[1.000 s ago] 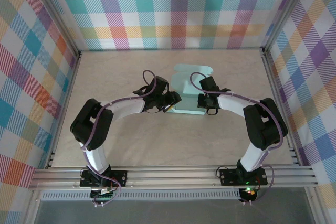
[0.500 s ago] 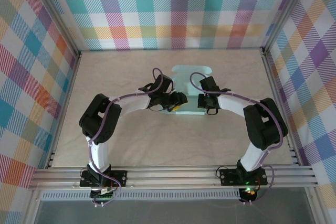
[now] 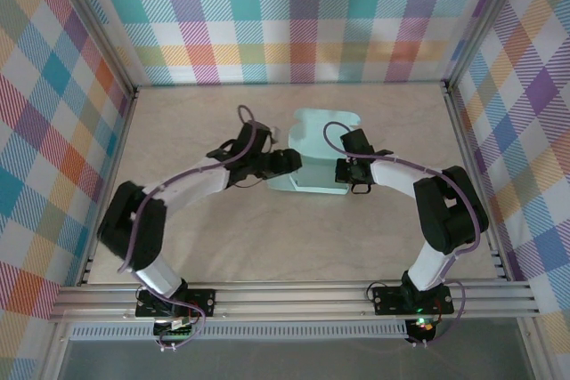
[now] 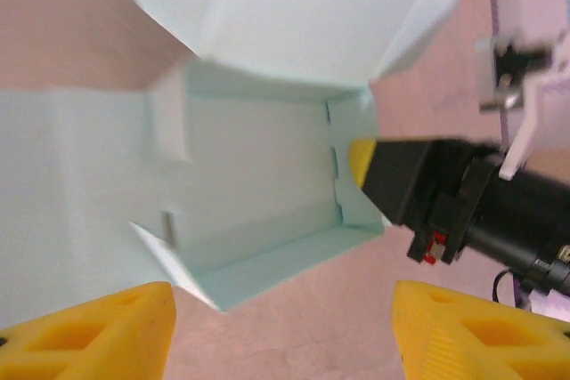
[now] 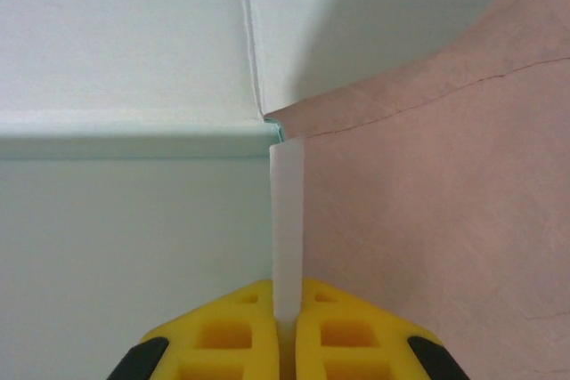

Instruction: Fold the paper box

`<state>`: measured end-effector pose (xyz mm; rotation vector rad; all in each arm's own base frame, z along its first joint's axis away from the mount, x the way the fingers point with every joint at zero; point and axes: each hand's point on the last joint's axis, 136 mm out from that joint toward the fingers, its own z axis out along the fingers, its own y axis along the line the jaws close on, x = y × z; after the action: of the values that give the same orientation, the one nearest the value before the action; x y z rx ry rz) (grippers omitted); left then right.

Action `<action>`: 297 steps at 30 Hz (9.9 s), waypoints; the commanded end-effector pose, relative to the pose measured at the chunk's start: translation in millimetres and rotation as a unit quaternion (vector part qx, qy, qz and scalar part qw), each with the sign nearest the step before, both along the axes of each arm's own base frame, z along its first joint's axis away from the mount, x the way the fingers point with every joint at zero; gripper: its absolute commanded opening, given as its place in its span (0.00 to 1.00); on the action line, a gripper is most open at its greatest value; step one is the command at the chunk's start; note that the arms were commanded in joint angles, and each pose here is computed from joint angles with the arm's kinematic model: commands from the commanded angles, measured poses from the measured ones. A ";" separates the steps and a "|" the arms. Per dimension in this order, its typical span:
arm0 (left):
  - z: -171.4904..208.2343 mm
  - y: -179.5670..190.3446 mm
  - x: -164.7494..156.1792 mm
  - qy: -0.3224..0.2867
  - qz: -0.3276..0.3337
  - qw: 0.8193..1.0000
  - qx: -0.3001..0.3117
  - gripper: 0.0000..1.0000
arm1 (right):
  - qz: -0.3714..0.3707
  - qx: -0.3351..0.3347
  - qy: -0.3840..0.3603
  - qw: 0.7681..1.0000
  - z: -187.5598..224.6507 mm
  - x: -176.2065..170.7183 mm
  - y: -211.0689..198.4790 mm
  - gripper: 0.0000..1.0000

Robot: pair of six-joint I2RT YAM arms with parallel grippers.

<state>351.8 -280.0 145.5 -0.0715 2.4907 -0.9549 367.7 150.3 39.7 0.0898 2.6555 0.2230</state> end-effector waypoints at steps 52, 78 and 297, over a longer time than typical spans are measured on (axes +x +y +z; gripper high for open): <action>-53.9 -51.5 16.2 0.149 -0.017 0.979 -0.137 0.27 | 0.009 0.044 0.000 0.999 16.8 1.7 3.9 0.00; -115.5 -56.9 -3.4 0.203 -0.029 0.978 -0.038 0.20 | 0.011 0.030 0.008 0.999 8.4 2.9 10.3 0.00; 12.5 -8.0 139.5 -0.163 -0.304 0.933 0.099 0.75 | 0.448 0.230 -0.032 0.863 116.5 90.6 4.7 0.51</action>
<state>495.2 -290.8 156.7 0.8674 2.2962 -0.8115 476.7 140.8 140.7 -0.9438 2.3746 0.9516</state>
